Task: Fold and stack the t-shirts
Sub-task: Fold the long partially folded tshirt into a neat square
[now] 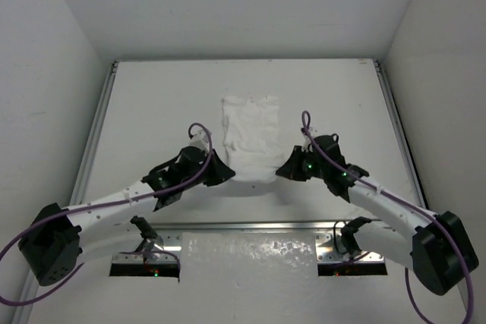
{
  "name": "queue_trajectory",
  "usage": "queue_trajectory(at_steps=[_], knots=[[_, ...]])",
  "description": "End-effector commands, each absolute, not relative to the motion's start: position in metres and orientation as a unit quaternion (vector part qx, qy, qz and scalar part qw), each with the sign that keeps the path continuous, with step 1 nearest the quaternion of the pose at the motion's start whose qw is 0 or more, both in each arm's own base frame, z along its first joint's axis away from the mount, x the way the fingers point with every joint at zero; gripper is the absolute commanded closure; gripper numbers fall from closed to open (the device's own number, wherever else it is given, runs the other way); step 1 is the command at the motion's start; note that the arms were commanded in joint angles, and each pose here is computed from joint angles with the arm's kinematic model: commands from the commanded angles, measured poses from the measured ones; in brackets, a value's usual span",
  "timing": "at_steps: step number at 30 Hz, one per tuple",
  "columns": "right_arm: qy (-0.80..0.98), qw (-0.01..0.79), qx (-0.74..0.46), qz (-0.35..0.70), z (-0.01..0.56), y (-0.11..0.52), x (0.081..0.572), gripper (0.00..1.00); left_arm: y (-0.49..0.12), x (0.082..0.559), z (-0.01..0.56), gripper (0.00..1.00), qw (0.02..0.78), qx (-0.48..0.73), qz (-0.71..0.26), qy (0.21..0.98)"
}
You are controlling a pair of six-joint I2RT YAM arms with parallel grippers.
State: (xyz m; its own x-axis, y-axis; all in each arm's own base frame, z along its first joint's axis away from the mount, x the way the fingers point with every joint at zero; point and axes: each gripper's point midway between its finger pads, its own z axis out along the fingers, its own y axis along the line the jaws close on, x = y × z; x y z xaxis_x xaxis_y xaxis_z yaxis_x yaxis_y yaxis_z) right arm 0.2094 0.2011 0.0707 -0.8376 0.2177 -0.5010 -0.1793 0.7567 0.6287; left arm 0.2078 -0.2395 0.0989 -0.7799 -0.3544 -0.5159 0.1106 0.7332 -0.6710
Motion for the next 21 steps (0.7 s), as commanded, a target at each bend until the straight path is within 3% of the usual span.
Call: queue_trajectory(at_steps=[1,11,21], knots=[[0.885,0.328,0.000,0.329,0.110,0.205,0.243,1.00,-0.248,0.246,0.158,1.00,0.395,-0.082,-0.361,0.841],[0.888,0.356,-0.007,0.292,0.146,0.211,0.349,1.00,-0.232,0.342,0.167,1.00,0.403,-0.146,-0.310,0.849],[0.895,0.346,-0.015,0.281,0.129,0.215,0.418,1.00,-0.231,0.410,0.164,1.00,0.418,-0.166,-0.278,0.849]])
